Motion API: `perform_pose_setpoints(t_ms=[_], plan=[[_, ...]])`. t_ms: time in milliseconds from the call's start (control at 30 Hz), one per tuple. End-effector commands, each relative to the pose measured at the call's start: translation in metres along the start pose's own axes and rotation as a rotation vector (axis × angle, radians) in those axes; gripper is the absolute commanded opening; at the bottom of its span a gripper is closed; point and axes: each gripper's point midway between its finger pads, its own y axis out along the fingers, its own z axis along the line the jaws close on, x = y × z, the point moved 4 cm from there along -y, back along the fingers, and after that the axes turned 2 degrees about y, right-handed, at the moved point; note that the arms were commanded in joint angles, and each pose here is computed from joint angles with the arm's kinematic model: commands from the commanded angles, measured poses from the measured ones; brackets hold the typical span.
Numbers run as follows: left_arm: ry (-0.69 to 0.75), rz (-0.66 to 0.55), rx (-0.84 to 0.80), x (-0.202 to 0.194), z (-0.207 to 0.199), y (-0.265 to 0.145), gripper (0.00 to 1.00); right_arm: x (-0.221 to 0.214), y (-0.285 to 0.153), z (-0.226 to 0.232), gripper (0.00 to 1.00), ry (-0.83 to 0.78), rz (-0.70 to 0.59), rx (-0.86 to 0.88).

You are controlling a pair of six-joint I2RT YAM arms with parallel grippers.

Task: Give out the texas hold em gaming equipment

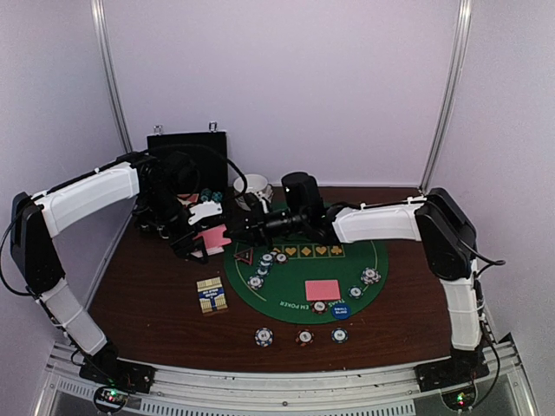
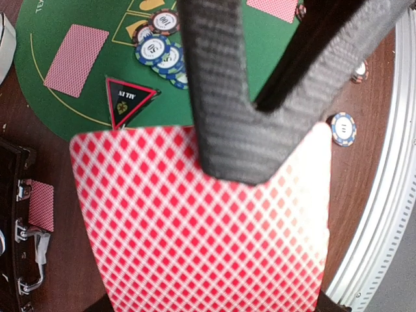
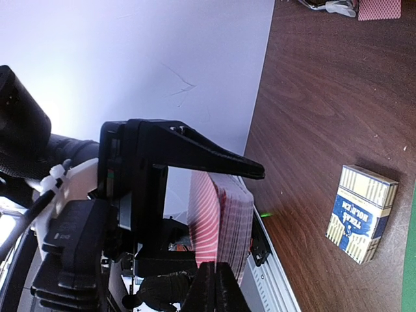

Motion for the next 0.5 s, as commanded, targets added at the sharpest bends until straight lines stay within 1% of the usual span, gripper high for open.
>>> perform_pose_setpoints(t_ms=[0, 233, 467], plan=[[0.015, -0.005, 0.01, 0.0, 0.0, -0.003, 0.0, 0.009, -0.023, 0.024, 0.0, -0.038, -0.039, 0.038], [0.013, 0.002, 0.013, -0.002, 0.0, -0.002, 0.0, 0.027, -0.05, 0.025, 0.0, -0.029, -0.092, 0.055], [0.014, 0.022, 0.026, -0.005, 0.002, 0.0, 0.0, 0.053, -0.079, 0.005, 0.0, -0.015, -0.155, 0.032]])
